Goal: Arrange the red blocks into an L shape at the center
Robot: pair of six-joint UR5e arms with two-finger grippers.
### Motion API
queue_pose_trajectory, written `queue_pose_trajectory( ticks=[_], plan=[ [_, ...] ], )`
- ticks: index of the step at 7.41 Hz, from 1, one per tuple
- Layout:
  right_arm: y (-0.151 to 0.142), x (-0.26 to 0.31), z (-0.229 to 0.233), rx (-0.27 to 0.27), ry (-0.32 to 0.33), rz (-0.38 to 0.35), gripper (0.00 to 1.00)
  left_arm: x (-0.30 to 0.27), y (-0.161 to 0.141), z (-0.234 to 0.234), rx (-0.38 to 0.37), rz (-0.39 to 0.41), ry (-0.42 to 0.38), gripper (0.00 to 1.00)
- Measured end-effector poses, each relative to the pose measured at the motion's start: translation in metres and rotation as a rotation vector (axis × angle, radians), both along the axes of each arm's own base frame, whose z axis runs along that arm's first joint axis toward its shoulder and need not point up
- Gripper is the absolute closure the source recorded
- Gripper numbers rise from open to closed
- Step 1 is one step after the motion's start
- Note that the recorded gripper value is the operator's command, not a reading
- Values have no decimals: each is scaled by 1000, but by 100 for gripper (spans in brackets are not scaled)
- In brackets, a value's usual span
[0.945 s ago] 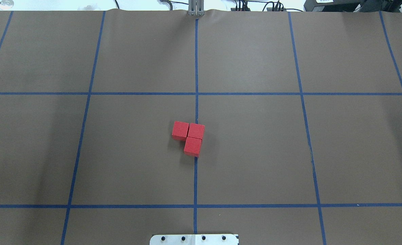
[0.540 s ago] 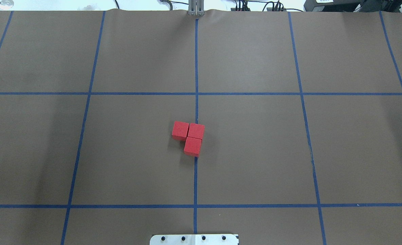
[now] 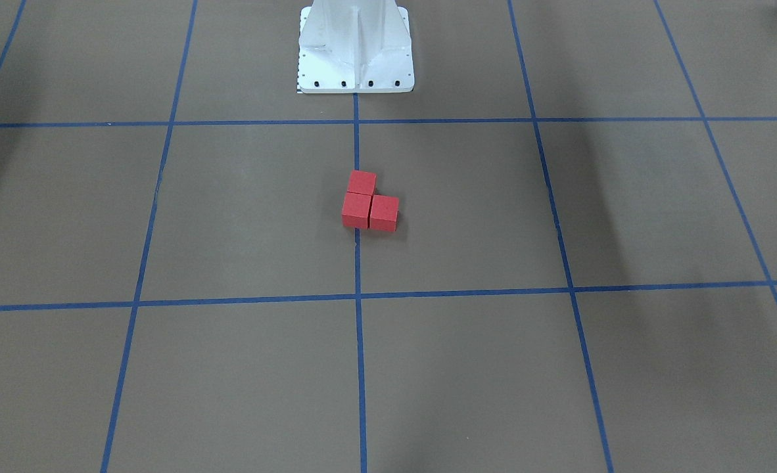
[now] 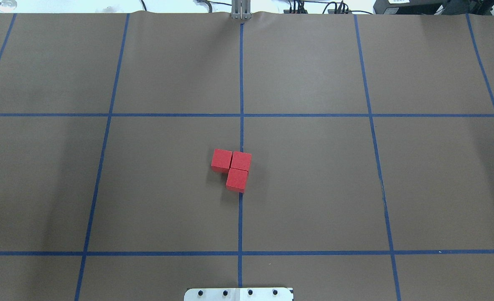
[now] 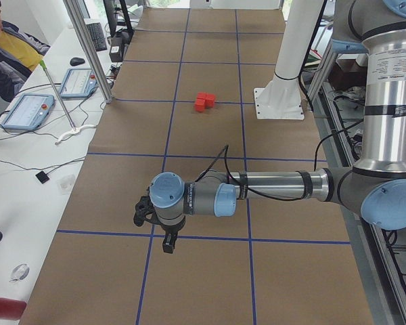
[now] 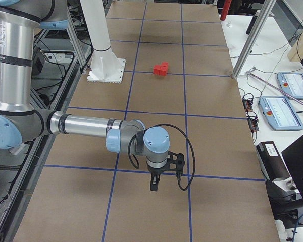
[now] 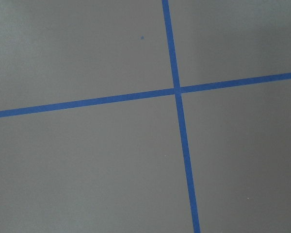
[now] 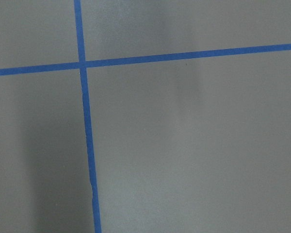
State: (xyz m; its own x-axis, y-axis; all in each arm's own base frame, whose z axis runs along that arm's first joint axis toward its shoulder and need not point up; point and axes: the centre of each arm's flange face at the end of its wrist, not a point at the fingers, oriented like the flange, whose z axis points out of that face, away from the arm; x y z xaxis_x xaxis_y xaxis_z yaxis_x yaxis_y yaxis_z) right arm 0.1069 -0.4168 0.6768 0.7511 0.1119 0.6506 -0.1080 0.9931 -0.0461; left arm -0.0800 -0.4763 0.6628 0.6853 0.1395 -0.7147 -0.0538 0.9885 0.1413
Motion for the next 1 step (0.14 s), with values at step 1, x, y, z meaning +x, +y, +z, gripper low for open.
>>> queue_pose_trajectory(
  ticks=[1],
  plan=[
    [0, 0, 0, 0, 0, 0, 1, 0, 0, -1, 2, 0, 0, 0]
  ],
)
